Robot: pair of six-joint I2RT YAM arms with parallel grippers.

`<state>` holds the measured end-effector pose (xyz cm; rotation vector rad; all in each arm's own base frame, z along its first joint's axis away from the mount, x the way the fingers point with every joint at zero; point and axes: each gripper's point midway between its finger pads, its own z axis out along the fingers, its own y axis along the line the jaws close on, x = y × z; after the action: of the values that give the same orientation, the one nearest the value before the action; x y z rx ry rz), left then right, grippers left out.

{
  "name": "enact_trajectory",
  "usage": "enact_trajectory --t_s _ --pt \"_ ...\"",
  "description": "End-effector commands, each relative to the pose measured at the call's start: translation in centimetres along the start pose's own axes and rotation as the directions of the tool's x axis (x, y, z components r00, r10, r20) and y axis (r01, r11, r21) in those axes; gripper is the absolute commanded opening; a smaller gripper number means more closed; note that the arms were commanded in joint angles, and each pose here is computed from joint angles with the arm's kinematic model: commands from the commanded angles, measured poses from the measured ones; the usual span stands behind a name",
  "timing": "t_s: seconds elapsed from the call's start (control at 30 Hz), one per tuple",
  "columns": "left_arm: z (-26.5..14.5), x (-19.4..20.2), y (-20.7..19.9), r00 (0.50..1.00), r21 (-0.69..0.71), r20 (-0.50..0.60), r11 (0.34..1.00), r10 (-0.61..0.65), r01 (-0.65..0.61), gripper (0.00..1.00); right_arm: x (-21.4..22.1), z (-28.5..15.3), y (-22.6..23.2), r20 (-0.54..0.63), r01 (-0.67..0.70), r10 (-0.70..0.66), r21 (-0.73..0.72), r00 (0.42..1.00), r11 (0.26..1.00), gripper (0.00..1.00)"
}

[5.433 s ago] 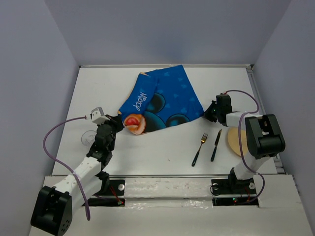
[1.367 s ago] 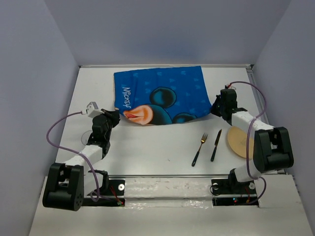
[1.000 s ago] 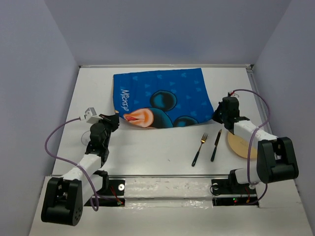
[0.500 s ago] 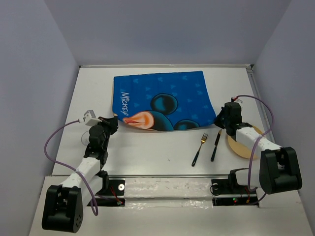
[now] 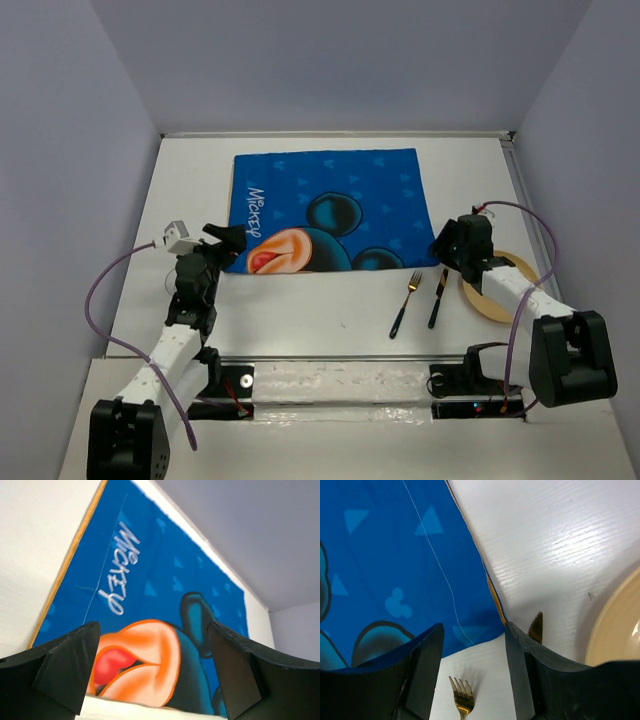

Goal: Set the dinner table for one person

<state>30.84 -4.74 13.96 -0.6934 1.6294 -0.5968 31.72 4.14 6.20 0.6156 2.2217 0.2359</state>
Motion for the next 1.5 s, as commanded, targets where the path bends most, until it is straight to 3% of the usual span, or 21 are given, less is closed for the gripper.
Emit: enact_trajectory --t_s 0.0,0.23,0.33,0.37,0.4,0.43,0.47,0.67,0.83,0.9,1.03,1.1,1.17,1.47 --pt "-0.4 -4.2 -4.2 0.995 0.098 0.102 0.995 -0.002 -0.008 0.99 -3.0 -0.6 1.3 0.073 -0.001 0.003 -0.023 0.997 1.0 0.58" --pt "-1.1 -5.4 -8.2 0.998 0.212 0.061 0.976 0.03 -0.042 0.99 -4.5 -0.4 3.5 0.073 0.037 -0.03 -0.094 0.997 0.995 0.59" --pt "-1.9 -6.6 -11.4 0.998 0.301 0.052 0.952 0.034 -0.048 0.99 -3.9 1.0 4.1 0.023 0.026 -0.023 -0.105 0.999 0.994 0.39" --pt "-2.0 -6.6 -11.8 0.998 0.309 0.038 0.949 0.045 -0.054 0.99 -3.4 1.4 3.9 0.008 0.014 -0.013 -0.096 1.0 0.995 0.2" --pt "-2.4 -6.4 -12.5 0.998 0.338 0.016 0.939 0.06 -0.062 0.99 -3.4 1.4 3.7 0.011 0.011 -0.01 -0.091 1.0 0.996 0.09" --pt "-2.7 -7.1 -13.7 0.996 0.368 0.026 0.925 0.088 -0.091 0.99 -3.3 1.5 3.7 0.018 0.006 -0.004 -0.092 1.0 0.996 0.01" --pt "-2.9 -7.1 -14.3 0.994 0.389 0.018 0.915 0.11 -0.108 0.99 -3.2 1.3 3.5 0.019 0.004 -0.003 -0.09 1.0 0.996 0.0" --pt "-5.9 -3.9 -19.0 0.933 0.632 -0.118 0.751 0.34 -0.194 0.99 -6.8 -1.0 5.0 0.144 0.01 0.01 -0.138 0.99 0.99 0.0" --pt "-8.8 -2.4 -18.7 0.871 0.686 -0.112 0.672 0.478 -0.28 0.99 -9.4 -3.2 1.5 0.22 0.005 -0.02 0.069 0.975 0.998 0.02" --pt "-9.5 -1.9 -17.9 0.845 0.687 -0.094 0.649 0.526 -0.327 0.99 -10.0 -3.9 0.2 0.252 0.003 -0.036 0.132 0.967 0.991 0.13" --pt "-10.0 -1.3 -17.0 0.829 0.665 -0.076 0.648 0.554 -0.372 0.99 -8.8 -4.3 -2.7 0.229 0.001 -0.056 0.232 0.972 0.973 0.29" --pt "-10.6 -1.5 -17.5 0.826 0.66 -0.047 0.638 0.562 -0.396 0.99 -7.7 -4.1 -3.8 0.198 0.004 -0.058 0.265 0.978 0.964 0.48" --pt "-10.9 -2.0 -18.1 0.822 0.66 -0.012 0.622 0.569 -0.421 0.99 -6.6 -4.0 -4.5 0.145 0.011 -0.057 0.299 0.988 0.954 0.55" --pt "-13.2 -1.6 -18.3 0.82 0.685 0.009 0.594 0.573 -0.422 0.99 -5.3 -1.9 -6.4 0.041 -0.008 -0.009 0.395 0.999 0.919 0.53"
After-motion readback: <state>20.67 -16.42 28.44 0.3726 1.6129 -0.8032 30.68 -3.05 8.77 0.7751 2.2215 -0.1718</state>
